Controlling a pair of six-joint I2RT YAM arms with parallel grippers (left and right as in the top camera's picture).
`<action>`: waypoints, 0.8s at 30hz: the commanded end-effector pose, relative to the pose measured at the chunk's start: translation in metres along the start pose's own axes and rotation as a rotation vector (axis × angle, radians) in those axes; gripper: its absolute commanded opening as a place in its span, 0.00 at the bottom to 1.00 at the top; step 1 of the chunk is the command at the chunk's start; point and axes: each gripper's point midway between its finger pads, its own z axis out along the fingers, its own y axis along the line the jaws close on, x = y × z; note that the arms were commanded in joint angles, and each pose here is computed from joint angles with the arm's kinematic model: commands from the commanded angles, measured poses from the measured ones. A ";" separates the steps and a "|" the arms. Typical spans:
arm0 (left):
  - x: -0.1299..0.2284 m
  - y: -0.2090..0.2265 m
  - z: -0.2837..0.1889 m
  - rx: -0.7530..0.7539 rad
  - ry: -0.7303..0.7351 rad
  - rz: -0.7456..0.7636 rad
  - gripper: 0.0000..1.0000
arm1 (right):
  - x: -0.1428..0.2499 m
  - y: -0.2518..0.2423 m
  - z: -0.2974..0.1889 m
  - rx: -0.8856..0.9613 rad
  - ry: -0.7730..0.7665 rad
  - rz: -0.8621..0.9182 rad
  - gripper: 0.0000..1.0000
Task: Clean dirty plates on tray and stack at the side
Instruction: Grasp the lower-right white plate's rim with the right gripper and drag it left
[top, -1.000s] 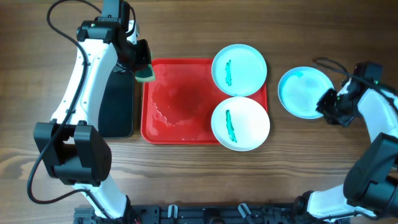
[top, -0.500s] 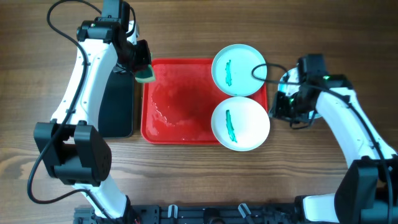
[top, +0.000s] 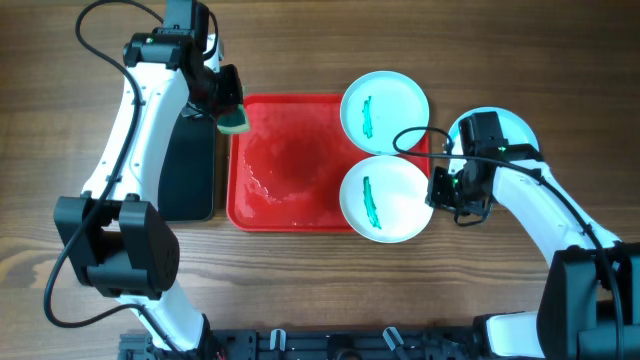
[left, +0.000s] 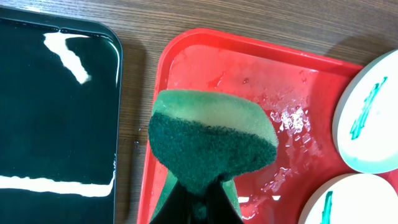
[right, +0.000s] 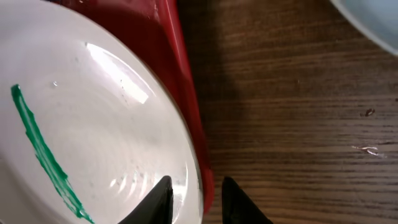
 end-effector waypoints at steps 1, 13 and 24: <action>-0.001 -0.003 -0.003 0.014 -0.005 -0.005 0.04 | 0.000 -0.002 0.004 0.012 -0.005 0.003 0.27; -0.001 -0.003 -0.003 0.014 -0.005 -0.004 0.04 | 0.001 -0.004 0.008 0.010 -0.011 0.002 0.25; -0.001 -0.003 -0.003 0.014 -0.005 -0.004 0.04 | 0.001 0.007 0.011 -0.054 -0.012 -0.004 0.04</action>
